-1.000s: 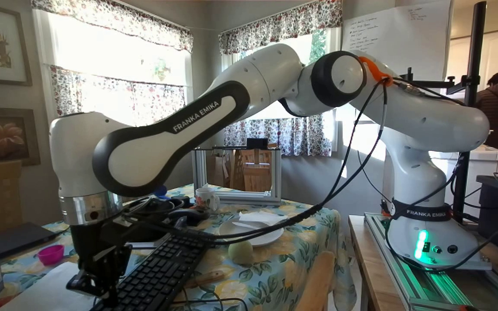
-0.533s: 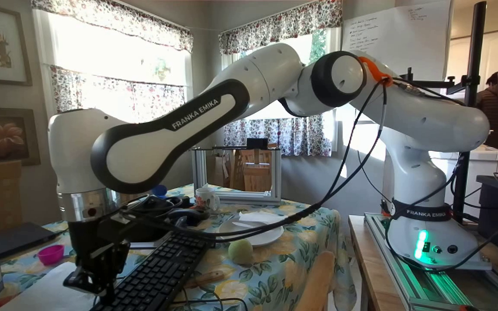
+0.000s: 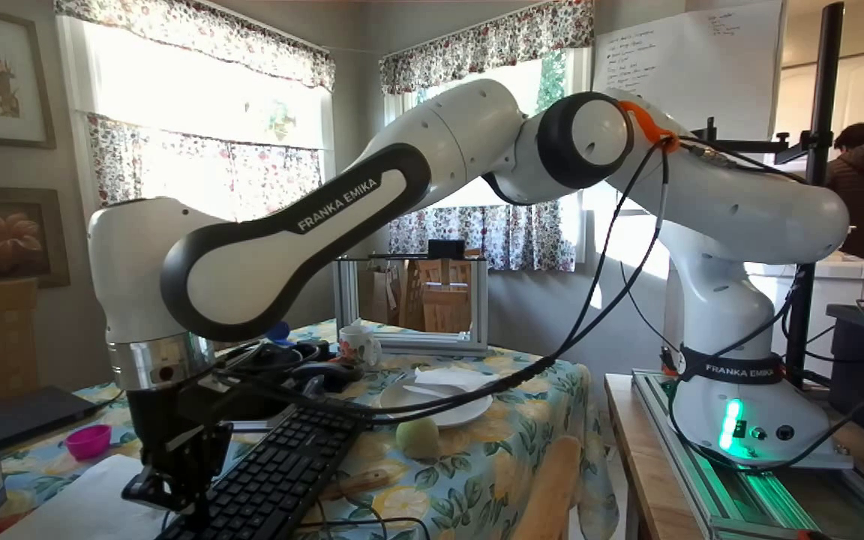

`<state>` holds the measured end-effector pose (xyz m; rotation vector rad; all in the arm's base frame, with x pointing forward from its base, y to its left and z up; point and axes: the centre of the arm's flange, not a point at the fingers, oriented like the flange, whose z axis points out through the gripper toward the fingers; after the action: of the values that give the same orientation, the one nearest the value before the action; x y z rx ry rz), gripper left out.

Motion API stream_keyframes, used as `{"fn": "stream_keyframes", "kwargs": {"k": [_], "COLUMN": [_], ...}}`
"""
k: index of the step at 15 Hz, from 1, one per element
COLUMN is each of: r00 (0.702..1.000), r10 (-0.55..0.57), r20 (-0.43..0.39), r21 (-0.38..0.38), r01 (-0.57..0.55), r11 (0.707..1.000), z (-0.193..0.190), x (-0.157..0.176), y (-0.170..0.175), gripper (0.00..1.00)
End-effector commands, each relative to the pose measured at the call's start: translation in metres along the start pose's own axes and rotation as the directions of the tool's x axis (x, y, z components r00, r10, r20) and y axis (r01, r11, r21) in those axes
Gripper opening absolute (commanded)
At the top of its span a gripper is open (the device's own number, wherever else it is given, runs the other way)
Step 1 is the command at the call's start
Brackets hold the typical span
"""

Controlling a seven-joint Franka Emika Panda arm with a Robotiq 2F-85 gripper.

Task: Press a key on the keyboard thrice.

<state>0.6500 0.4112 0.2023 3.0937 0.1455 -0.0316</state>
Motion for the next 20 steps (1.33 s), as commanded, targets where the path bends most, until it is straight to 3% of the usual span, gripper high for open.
{"fn": "stream_keyframes", "kwargs": {"k": [1,10,16,20], "r00": [1.0,1.0,0.997,0.999], "r10": [0.012,0.008,-0.011,-0.015], "r20": [0.018,0.024,0.074,0.046], "r21": [0.0,0.006,0.027,0.022], "r01": [-0.012,-0.008,0.009,0.014], "r11": [1.0,1.0,1.0,1.0], "z": [0.003,0.012,0.022,0.007], "x": [0.011,0.015,0.013,0.012], "y": [0.0,0.005,0.007,0.003], "gripper": [0.0,0.0,0.0,0.0]}}
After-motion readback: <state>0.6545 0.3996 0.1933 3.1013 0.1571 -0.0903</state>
